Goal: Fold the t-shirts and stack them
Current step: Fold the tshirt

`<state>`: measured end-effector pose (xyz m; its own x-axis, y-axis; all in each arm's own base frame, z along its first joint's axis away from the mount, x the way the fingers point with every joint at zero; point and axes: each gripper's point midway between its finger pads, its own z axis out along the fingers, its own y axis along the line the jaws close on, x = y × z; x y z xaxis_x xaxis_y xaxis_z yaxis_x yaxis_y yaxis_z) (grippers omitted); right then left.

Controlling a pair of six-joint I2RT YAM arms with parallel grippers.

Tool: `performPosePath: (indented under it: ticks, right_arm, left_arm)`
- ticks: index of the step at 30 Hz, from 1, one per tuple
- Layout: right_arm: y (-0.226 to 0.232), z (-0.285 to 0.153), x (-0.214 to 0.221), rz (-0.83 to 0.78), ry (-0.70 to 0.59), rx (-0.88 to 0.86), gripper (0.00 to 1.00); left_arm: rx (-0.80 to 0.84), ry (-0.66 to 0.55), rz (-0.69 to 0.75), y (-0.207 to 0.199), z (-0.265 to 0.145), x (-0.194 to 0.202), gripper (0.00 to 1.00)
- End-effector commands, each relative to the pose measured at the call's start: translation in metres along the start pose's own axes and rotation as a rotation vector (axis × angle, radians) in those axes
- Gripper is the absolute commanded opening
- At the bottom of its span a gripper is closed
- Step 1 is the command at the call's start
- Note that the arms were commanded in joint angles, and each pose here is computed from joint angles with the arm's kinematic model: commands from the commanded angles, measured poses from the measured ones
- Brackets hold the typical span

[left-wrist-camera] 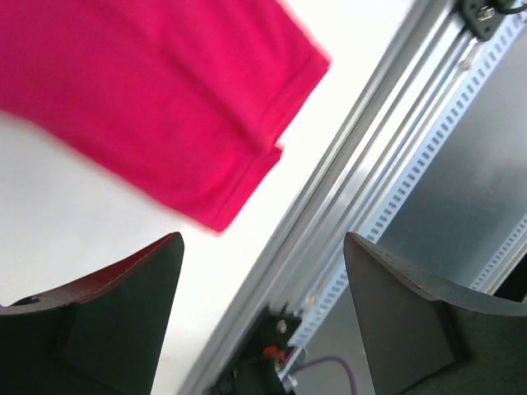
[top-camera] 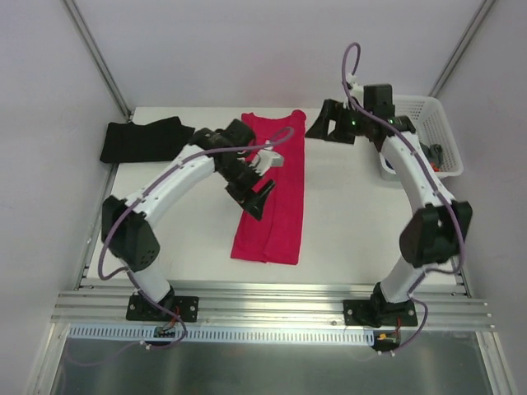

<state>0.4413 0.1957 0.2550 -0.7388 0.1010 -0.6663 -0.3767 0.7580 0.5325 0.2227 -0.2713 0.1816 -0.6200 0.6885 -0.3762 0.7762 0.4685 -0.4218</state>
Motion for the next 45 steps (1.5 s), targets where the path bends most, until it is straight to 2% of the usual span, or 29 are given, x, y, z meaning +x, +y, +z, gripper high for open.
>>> performPosePath:
  ticks: [1,2,5,6,8,11,17,22,26,29,32,36,39,45]
  right_arm:
    - [-0.002,-0.014,0.111,0.193,0.250,0.038,0.88]
    - [-0.011,-0.017,0.155,0.255,0.328,0.076,0.87]
    - [0.011,-0.031,0.209,0.304,0.406,0.071,0.82]
    - [0.008,-0.035,0.242,0.346,0.470,0.092,0.81]
    - [0.021,-0.040,0.261,0.377,0.494,0.084,0.75]
    - [0.017,-0.041,0.276,0.436,0.515,0.104,0.70]
    - [0.008,-0.023,0.284,0.661,0.541,0.138,0.77]
    - [0.006,-0.002,0.293,0.761,0.550,0.108,0.73]
    - [-0.005,0.005,0.321,0.833,0.593,0.122,0.73]
    - [-0.011,0.010,0.329,0.823,0.588,0.119,0.72]
    - [-0.014,0.015,0.338,0.724,0.599,0.120,0.71]
    - [-0.012,0.019,0.360,0.683,0.607,0.140,0.70]
    - [-0.019,0.020,0.366,0.588,0.605,0.193,0.69]
    - [-0.033,0.010,0.380,0.521,0.617,0.260,0.70]
  left_arm:
    - [-0.066,0.038,-0.181,0.049,-0.010,0.047,0.78]
    - [-0.041,0.044,-0.247,0.052,-0.008,0.062,0.74]
    - [-0.009,0.008,-0.414,0.076,-0.011,0.080,0.66]
    - [0.025,-0.001,-0.450,0.075,-0.009,0.082,0.64]
    - [0.069,0.006,-0.511,0.079,0.000,0.092,0.63]
    - [0.152,0.009,-0.571,0.078,0.016,0.099,0.62]
    - [0.341,-0.022,-0.700,0.080,0.030,0.098,0.61]
    - [0.401,-0.034,-0.758,0.086,0.047,0.099,0.59]
    - [0.414,-0.021,-0.792,0.094,0.057,0.097,0.60]
    - [0.402,-0.003,-0.814,0.098,0.063,0.102,0.61]
    - [0.374,0.004,-0.821,0.097,0.070,0.109,0.62]
    - [0.280,0.013,-0.793,0.099,0.081,0.116,0.60]
    - [0.225,0.024,-0.770,0.095,0.093,0.118,0.60]
    - [0.187,0.065,-0.756,0.095,0.110,0.122,0.60]
